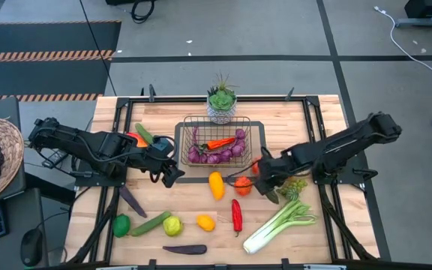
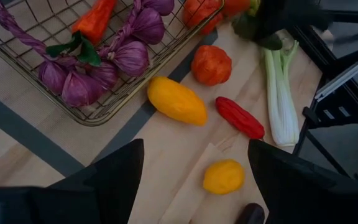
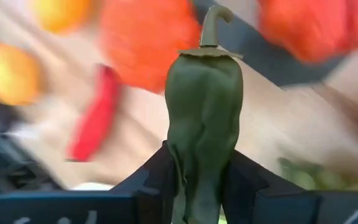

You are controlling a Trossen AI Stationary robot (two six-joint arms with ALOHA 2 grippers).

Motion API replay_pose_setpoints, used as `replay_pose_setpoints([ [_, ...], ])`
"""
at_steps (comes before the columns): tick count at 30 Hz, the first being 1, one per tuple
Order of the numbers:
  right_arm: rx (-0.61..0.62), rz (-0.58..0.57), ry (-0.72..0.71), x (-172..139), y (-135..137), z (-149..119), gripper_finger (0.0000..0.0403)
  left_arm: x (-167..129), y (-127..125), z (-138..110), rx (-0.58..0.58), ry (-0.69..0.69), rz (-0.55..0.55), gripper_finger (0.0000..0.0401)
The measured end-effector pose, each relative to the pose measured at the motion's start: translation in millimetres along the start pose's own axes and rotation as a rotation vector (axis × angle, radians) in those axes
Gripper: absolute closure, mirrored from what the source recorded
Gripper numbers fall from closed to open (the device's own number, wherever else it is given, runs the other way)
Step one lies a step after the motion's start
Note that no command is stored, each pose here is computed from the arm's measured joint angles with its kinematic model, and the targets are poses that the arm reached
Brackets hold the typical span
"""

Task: Build produce basket
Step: Put the green chili pepper into the wire basket

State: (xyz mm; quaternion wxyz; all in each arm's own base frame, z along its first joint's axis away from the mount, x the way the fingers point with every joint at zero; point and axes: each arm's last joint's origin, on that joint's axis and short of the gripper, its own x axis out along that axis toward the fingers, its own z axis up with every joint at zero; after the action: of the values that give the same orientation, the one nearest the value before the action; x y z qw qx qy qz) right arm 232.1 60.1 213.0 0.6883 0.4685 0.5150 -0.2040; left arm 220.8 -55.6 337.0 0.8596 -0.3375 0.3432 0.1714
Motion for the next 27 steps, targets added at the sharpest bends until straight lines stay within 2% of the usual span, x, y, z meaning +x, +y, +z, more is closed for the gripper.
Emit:
replay_pose_setpoints([
  [7,-0.096,0.171,-0.245,-57.3,29.2,20.6,0.0295,0.1,-0.2,0.1,-0.004,-0.001,-0.001,0.0108],
  [11,-0.182,0.173,-0.410,-81.6,43.5,47.6,0.0295,0.0,-0.2,0.1,-0.005,-0.001,-0.002,0.0108],
  [14,-0.256,0.129,-0.472,-87.9,49.7,74.1,0.0294,0.1,-1.0,0.6,-0.010,-0.006,-0.010,0.0108],
  [18,-0.343,0.063,-0.490,-83.5,53.5,109.8,0.0294,0.0,-3.6,2.5,-0.024,-0.024,-0.036,0.0108],
  [22,-0.349,0.037,-0.451,-72.4,50.7,138.9,0.0284,0.0,-4.3,2.9,-0.027,-0.028,-0.043,0.0108],
  [27,-0.322,0.048,-0.394,-60.4,45.2,158.7,0.0233,0.0,-4.2,2.9,-0.021,-0.028,-0.042,0.0108],
])
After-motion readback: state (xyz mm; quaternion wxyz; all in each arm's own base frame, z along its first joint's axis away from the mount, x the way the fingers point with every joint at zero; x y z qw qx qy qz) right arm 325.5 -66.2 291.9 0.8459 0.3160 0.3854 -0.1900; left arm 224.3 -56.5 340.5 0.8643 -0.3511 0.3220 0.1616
